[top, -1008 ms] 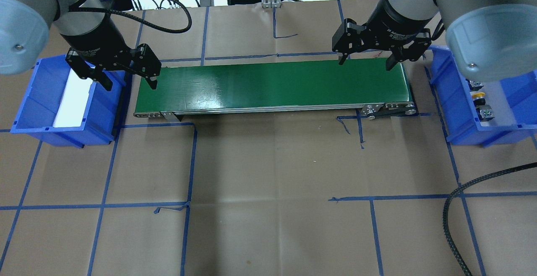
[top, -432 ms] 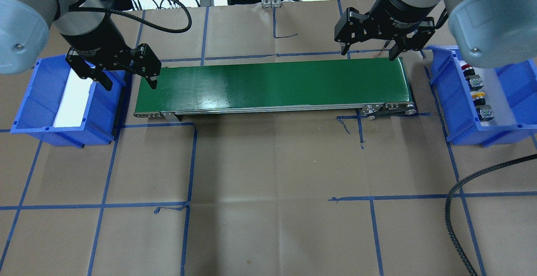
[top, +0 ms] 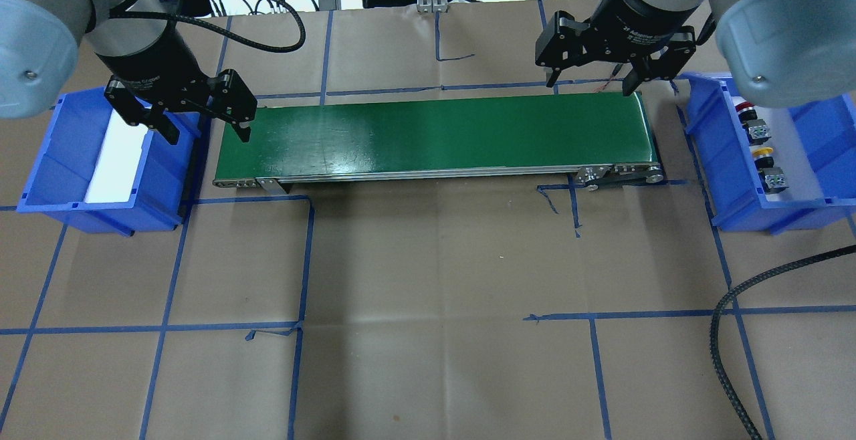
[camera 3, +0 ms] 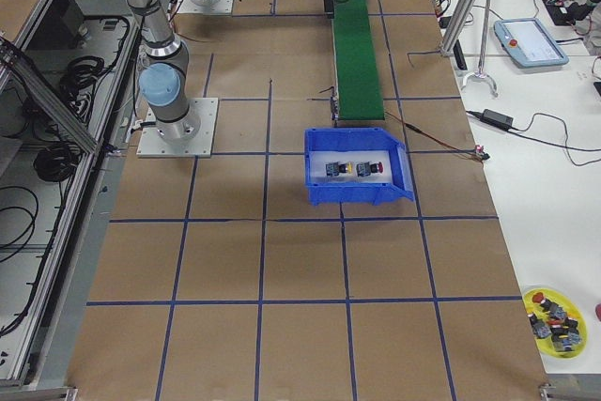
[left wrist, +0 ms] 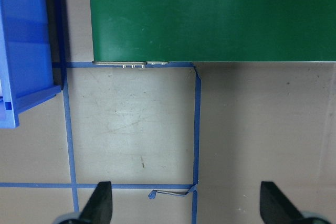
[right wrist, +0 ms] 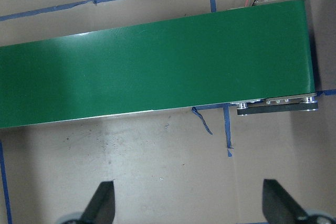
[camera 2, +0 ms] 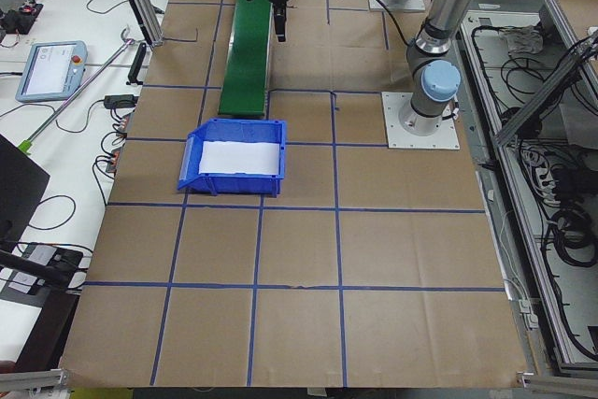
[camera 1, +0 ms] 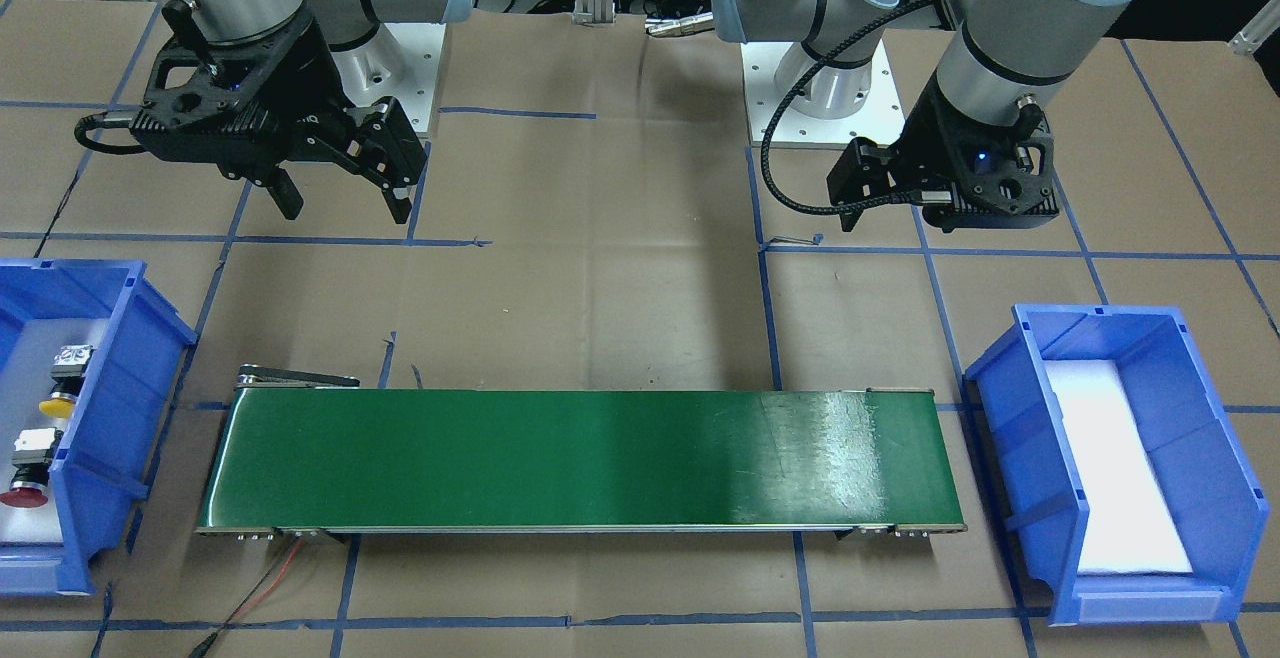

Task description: Transport two buttons from left to right

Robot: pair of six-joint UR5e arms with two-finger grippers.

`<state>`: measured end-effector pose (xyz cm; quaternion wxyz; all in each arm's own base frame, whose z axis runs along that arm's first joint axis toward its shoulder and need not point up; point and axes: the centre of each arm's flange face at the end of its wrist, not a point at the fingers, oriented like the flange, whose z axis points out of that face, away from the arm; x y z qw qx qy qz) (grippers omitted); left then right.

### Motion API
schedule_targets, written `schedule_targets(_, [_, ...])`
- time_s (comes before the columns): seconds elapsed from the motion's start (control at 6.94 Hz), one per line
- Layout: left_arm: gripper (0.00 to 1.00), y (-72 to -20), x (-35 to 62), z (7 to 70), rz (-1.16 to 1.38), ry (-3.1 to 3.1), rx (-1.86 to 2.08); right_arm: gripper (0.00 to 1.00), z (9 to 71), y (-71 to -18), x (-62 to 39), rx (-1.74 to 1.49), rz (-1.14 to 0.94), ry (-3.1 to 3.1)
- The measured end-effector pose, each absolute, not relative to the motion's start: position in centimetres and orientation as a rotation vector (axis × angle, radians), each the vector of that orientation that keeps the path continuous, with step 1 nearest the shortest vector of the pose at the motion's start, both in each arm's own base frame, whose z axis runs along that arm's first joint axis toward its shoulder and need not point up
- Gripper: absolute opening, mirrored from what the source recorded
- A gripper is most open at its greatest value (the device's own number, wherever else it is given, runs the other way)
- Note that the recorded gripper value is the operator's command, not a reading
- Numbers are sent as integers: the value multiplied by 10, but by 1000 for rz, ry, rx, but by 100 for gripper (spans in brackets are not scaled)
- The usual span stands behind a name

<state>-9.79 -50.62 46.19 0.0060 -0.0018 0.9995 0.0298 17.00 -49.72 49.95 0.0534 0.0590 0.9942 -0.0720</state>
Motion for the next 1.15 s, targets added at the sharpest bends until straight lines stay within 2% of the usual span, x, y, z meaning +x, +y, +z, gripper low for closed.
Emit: schedule_targets(1.15, [100,-506,-98,460,99,3128,-4,100,507,-500,169,184,-247,3016])
